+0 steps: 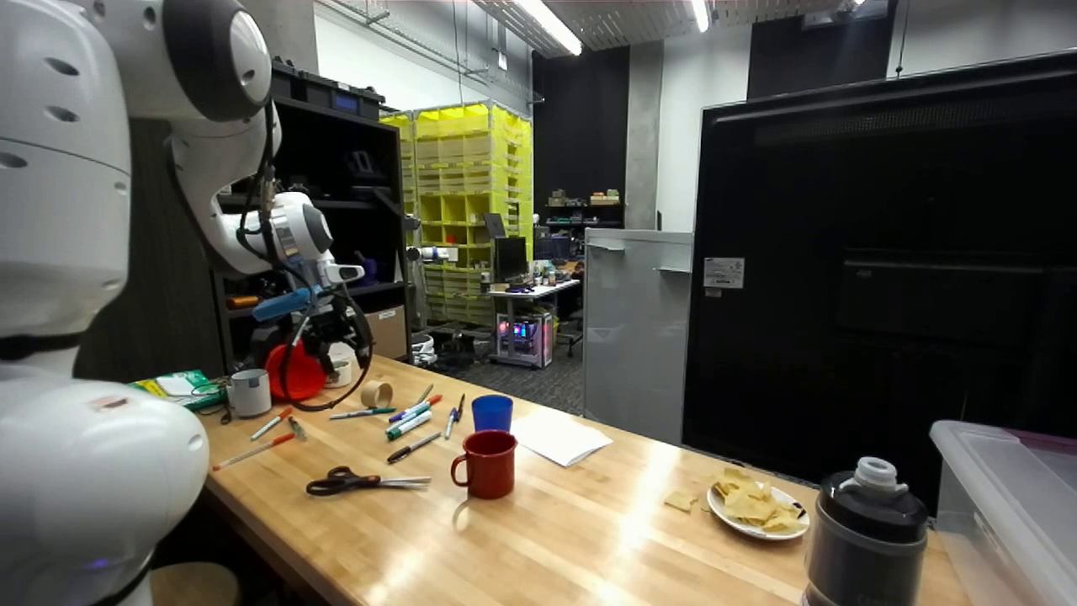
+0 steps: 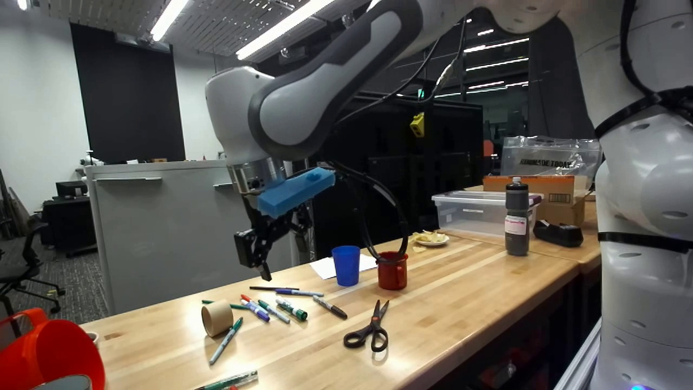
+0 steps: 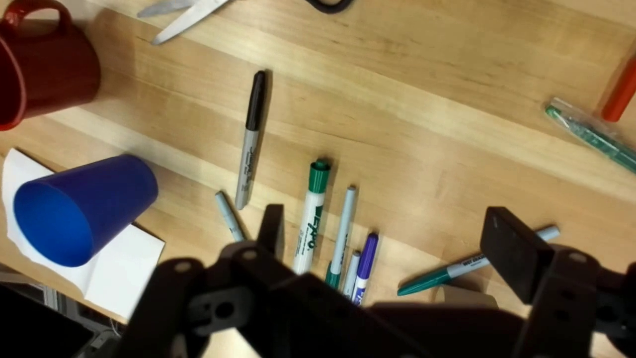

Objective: Move the tape and place it in the bag

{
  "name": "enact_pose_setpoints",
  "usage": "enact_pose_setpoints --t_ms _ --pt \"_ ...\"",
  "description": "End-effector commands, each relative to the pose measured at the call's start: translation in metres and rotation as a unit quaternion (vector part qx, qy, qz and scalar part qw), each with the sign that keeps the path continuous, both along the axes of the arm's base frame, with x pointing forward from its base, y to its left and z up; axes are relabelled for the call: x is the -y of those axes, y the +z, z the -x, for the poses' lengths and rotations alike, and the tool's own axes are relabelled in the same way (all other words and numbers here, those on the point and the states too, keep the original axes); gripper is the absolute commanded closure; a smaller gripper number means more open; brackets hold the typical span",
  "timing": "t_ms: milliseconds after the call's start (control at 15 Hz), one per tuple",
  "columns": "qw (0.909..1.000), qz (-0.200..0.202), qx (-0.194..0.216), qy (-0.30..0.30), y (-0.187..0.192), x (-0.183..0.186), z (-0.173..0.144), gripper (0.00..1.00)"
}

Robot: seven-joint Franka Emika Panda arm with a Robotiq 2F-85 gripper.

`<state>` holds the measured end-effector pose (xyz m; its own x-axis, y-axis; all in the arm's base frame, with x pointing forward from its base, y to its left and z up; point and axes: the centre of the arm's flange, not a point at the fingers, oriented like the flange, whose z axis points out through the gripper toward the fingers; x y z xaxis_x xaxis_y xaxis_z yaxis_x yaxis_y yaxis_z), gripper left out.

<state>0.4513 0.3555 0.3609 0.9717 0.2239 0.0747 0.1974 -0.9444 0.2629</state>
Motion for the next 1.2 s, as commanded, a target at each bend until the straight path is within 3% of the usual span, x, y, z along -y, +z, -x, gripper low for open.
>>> enact_pose_setpoints --t_ms 0,467,733,867,1133 --pt "0.9994 -0.017 0.013 -0.029 -0.007 -0.026 -0.023 0.00" --pt "0.9975 -0.039 0.044 -0.040 0.034 -0.065 -0.038 0.00" --pt "0.9927 -0.047 0.051 -0.099 0.048 -0.062 -0.055 0.00" --pt "0.9873 -0.044 0.055 -0.142 0.045 -0.061 -0.064 0.00" --pt "0.9644 -0.055 0.076 -0.247 0.030 -0.063 -0.081 0.00"
